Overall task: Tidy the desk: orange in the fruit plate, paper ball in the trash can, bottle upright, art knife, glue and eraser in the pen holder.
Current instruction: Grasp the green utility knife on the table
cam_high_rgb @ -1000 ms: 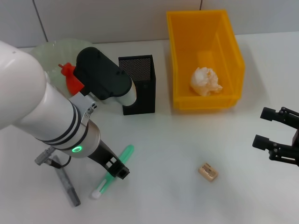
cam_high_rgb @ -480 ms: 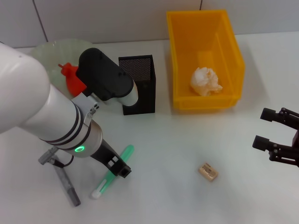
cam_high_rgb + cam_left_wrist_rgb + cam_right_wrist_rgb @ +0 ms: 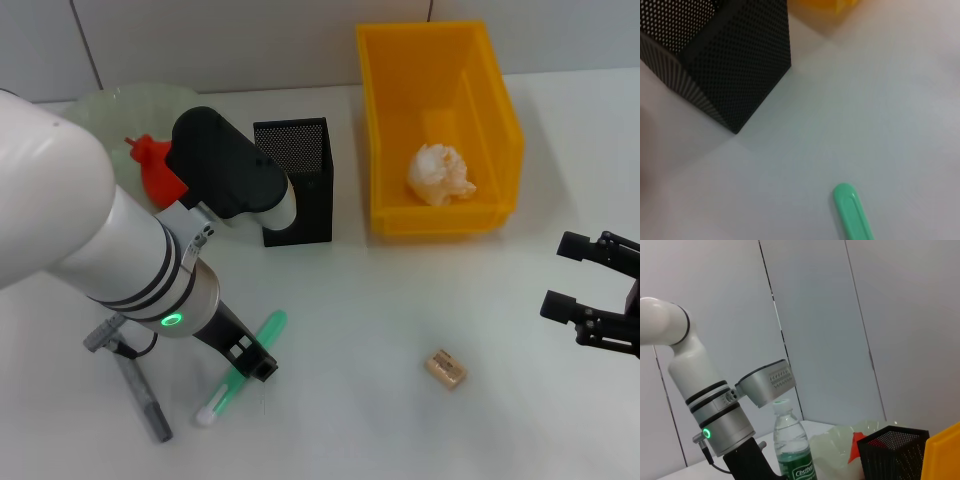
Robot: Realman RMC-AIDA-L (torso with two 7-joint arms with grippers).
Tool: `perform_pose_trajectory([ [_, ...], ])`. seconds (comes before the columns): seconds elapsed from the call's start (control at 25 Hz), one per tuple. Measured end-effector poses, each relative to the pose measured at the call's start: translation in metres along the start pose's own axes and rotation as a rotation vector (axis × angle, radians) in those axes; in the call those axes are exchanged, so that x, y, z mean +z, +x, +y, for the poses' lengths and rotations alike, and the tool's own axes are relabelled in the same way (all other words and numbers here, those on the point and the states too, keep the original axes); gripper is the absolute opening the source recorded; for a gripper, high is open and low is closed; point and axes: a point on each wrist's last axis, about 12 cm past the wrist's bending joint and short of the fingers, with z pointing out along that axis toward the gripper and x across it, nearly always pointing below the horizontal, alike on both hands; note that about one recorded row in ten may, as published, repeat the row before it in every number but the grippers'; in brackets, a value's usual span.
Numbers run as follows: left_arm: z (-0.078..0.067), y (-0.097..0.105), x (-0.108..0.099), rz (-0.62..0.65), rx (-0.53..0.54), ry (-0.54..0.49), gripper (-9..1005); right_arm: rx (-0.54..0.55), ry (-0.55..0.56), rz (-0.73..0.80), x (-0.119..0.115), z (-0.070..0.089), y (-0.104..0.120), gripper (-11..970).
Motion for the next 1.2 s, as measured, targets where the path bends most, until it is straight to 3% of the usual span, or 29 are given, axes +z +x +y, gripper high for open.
perform_pose_trajectory([
  [0.28, -0.0035, -0.0015, 0.0009, 0.008, 0.022, 0.0, 532, 0.0, 0.0, 0.0, 0.0, 0.0, 0.0, 838],
  [0.52, -0.0043, -0.0015, 0.0014, 0.01, 0.024, 0.0, 342, 0.0, 0.0, 0.0, 0.0, 0.0, 0.0, 838],
  [1.2, -0.0043, 0.0011, 0.0049, 0.03, 0.017, 0.014, 348, 0.006, -0.005, -0.003, -0.0001, 0.0021, 0.0015, 838],
])
